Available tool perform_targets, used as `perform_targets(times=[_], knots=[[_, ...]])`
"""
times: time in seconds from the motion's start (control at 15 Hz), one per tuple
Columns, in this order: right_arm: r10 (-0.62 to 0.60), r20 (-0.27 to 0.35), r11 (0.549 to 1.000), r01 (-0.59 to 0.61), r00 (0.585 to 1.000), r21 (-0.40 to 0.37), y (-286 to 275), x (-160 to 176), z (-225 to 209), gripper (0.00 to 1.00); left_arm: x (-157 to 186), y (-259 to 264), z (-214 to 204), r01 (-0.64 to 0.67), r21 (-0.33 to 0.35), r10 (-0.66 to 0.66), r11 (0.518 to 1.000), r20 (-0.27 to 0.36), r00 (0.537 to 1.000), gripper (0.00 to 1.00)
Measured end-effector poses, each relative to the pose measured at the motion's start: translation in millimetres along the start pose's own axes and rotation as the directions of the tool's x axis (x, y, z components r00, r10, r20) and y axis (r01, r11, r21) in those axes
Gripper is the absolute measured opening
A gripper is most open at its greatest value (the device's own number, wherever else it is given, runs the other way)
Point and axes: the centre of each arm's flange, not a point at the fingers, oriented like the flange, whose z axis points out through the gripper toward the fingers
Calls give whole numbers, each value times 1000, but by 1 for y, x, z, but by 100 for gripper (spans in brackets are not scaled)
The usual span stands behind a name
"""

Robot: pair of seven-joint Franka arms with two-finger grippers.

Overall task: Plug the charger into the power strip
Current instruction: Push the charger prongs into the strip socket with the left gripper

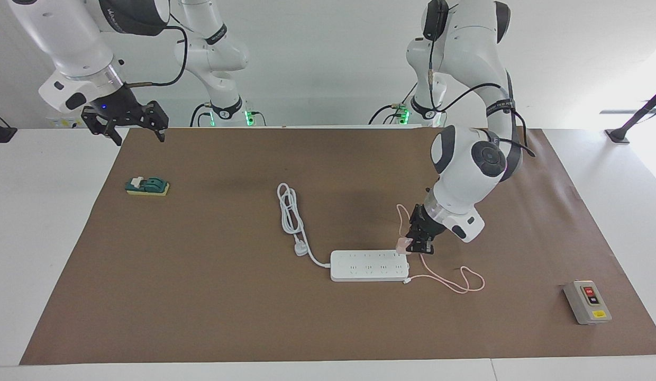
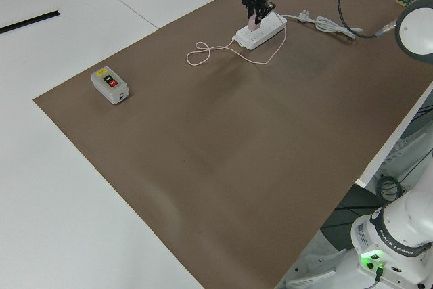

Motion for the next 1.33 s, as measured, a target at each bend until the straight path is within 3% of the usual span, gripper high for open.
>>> perform_targets(times=[1.33], knots=[[0, 0, 1000, 0, 1000, 0, 0, 0, 0, 100, 2, 0, 31, -25, 22, 25, 999, -5, 1000, 32]])
